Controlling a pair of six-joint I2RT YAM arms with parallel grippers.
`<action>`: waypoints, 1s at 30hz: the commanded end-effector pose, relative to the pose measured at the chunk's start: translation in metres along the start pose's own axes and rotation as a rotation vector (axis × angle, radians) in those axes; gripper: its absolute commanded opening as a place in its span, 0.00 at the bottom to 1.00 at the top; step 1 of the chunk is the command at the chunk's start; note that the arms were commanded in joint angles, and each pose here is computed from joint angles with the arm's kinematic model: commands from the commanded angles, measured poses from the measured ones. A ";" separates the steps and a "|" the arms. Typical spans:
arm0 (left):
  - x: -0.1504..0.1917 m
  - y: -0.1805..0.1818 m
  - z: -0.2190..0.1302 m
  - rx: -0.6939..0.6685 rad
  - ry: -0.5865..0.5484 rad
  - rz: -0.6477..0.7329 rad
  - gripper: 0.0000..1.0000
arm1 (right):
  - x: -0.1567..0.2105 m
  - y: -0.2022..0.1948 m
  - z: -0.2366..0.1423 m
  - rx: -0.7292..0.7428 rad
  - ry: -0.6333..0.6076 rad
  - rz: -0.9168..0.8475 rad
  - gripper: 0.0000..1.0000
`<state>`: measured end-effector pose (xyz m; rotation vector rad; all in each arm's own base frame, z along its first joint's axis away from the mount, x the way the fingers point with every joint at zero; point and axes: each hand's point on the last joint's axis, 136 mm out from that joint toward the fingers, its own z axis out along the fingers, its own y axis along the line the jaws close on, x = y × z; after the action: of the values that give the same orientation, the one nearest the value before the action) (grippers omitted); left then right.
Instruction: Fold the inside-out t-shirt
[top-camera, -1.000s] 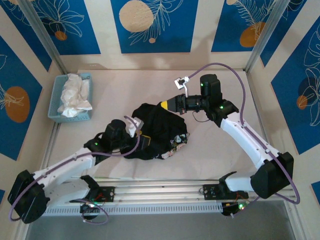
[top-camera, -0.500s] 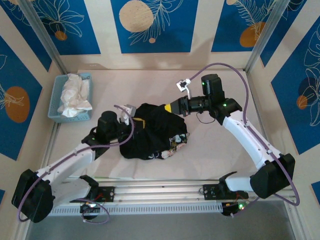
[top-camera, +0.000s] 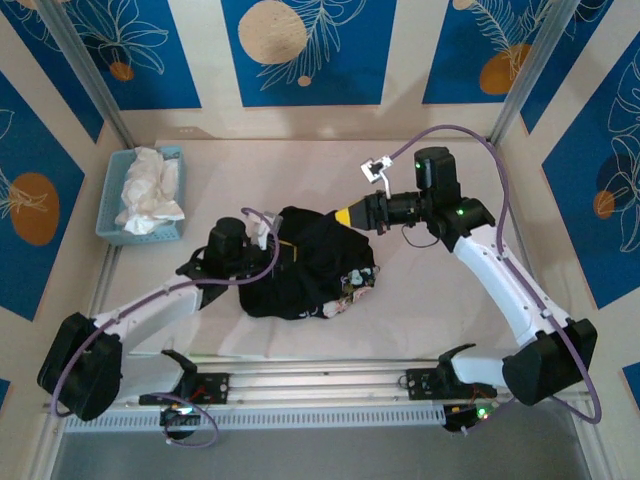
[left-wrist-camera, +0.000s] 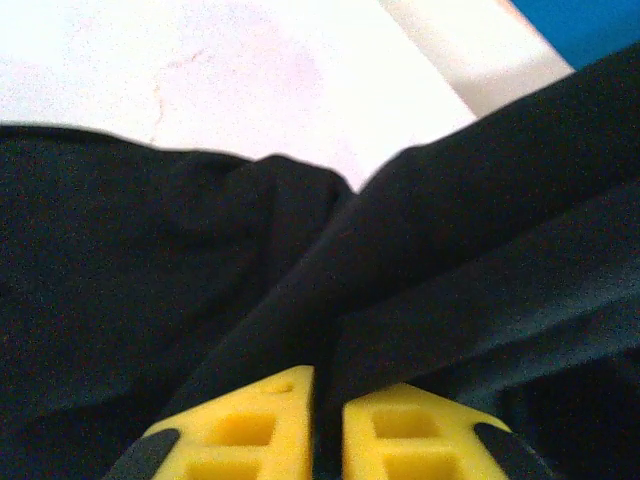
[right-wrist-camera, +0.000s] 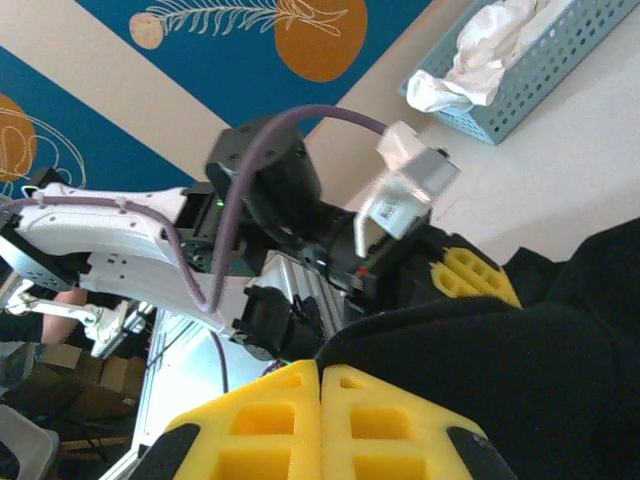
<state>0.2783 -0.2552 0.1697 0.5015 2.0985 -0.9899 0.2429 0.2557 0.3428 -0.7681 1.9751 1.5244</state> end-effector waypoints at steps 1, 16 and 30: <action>-0.005 0.003 -0.001 -0.025 0.014 0.035 0.22 | -0.003 0.010 -0.003 -0.039 -0.012 0.001 0.00; -0.014 -0.057 -0.062 0.074 -0.157 0.242 0.43 | -0.007 -0.009 0.001 0.015 -0.023 0.042 0.00; -0.014 -0.096 -0.033 0.201 -0.276 0.860 0.52 | -0.007 -0.005 0.002 -0.012 -0.012 0.035 0.00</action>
<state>0.2083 -0.2859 0.2242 1.0933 1.5031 -0.8227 0.2535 0.2564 0.3412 -0.7144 1.9909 1.5300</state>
